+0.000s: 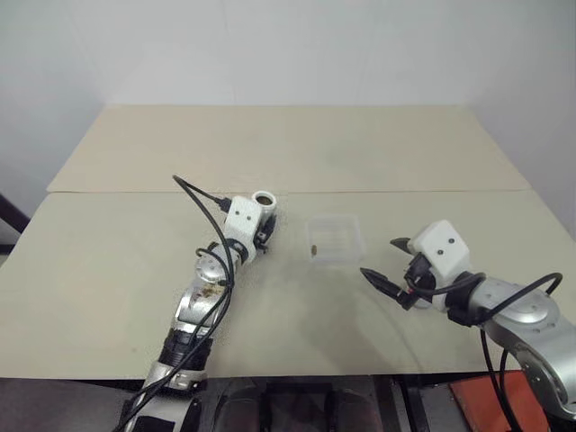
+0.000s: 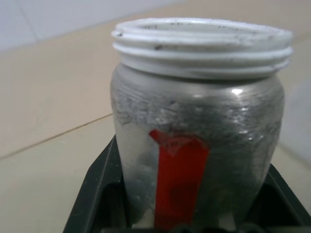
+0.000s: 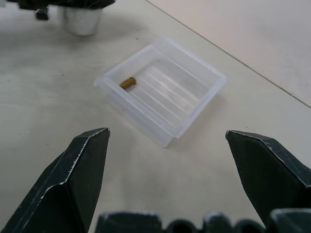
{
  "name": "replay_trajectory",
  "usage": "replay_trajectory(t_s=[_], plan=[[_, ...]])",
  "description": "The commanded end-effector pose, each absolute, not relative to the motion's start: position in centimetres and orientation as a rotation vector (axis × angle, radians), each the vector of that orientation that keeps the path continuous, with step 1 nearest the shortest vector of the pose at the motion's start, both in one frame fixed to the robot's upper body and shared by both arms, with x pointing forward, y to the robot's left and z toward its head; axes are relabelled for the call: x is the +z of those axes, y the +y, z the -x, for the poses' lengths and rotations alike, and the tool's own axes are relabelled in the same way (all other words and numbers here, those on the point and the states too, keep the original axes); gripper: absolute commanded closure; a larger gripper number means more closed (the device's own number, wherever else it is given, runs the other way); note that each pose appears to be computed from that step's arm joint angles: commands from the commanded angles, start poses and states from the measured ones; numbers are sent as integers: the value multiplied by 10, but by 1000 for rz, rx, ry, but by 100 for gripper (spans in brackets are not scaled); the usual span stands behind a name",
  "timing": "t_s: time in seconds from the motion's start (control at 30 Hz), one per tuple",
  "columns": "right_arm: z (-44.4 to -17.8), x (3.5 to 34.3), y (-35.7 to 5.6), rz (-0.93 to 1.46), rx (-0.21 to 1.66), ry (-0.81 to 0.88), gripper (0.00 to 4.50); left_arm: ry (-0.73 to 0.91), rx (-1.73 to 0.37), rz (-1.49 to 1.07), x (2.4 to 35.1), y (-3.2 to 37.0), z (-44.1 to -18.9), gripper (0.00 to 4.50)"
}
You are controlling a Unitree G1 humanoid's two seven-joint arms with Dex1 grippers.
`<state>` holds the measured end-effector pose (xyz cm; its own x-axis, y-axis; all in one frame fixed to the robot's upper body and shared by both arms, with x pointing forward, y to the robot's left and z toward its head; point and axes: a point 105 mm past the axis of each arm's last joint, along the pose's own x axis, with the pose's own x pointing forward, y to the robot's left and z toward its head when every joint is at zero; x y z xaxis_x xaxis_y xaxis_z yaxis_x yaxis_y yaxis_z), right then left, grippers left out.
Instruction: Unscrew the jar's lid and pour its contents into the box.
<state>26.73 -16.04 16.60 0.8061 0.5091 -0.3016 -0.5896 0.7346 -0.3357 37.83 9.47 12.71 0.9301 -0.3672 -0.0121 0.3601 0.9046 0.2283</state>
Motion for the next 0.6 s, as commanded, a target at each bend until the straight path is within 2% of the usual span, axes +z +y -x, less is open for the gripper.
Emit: replay_trajectory(t_s=[0.03, 0.07, 0.33, 0.6], plan=[[-266, 176, -158, 461, 608, 138, 5, -43, -378, -170, 124, 94, -376, 253], [-266, 176, -159, 463, 605, 138, 5, -44, -381, -167, 122, 94, -376, 253], [-265, 175, -162, 475, 595, 144, 0, -67, -372, -113, 123, 99, -373, 2], [-267, 174, -159, 482, 620, 144, 0, -77, -381, -104, 122, 104, -351, 2]])
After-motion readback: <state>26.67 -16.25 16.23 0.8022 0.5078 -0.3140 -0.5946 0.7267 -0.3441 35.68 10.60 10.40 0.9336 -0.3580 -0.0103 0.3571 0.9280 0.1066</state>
